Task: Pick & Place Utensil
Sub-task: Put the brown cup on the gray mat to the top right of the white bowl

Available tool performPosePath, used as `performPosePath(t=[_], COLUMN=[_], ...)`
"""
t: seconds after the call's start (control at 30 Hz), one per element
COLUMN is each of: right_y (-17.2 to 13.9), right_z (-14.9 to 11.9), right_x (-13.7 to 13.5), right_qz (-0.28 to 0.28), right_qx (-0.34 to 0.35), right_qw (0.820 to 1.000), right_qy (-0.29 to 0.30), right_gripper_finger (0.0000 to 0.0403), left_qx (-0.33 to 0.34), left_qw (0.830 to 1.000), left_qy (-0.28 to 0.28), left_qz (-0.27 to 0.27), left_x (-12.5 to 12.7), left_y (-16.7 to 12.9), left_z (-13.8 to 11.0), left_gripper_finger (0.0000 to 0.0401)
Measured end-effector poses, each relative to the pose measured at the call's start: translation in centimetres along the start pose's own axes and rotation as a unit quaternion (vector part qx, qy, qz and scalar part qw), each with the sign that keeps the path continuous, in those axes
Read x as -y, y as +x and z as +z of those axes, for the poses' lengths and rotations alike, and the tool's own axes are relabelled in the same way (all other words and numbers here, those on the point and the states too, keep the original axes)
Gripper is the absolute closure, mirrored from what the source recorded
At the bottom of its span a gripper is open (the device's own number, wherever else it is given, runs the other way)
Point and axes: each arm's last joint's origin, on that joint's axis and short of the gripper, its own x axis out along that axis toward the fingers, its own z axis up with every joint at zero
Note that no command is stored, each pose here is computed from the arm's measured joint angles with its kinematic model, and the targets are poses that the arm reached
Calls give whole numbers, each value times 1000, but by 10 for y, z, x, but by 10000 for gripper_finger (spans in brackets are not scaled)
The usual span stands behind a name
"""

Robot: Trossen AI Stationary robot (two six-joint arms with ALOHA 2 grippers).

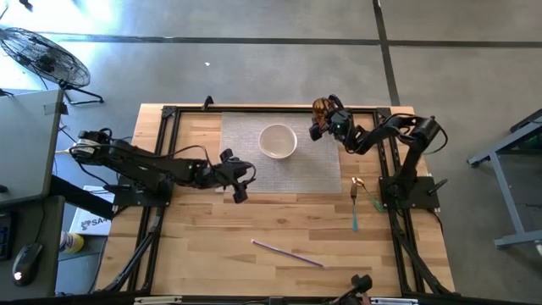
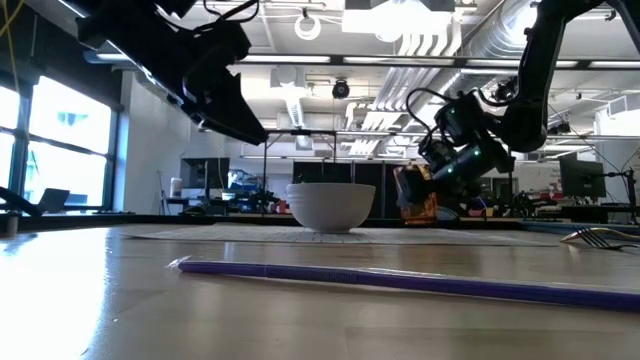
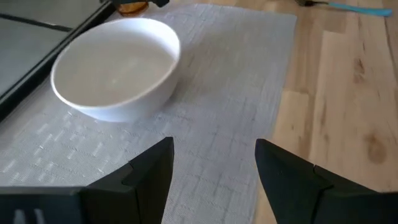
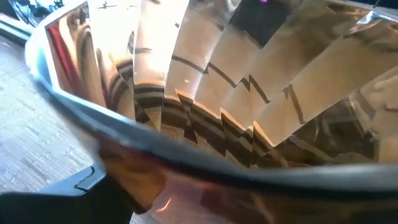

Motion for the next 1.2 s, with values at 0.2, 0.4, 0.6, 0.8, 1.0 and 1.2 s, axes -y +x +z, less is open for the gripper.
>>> performPosePath(t=[0.2, 0.4, 0.6, 0.8, 1.0, 1.2], right_y=[1, 4, 3, -1, -9, -19], right_z=[-1, -8, -10, -6, -6, 3], right_x=[3, 1, -1, -1, 2, 4], right_qz=[1, 6, 4, 12, 6, 7], right_qx=[-5, -17, -23, -40, -92, -103], right_qw=[1000, 1000, 1000, 999, 996, 995], right_qy=[22, 10, 7, 11, 9, 9], right_gripper_finger=[36, 30, 13, 5, 4, 4], left_qx=[0, -4, -5, -5, -8, -1], left_qw=[1000, 1000, 1000, 1000, 1000, 1000], left_qy=[-4, -14, -14, -10, -9, -11], left_qz=[3, 12, 15, 15, 3, 4], left_x=[-13, -25, -30, -29, -29, -34], left_y=[5, 10, 12, 11, 11, -5], left_z=[7, 8, 9, 9, 9, 14], left_gripper_finger=[181, 181, 181, 181, 181, 181])
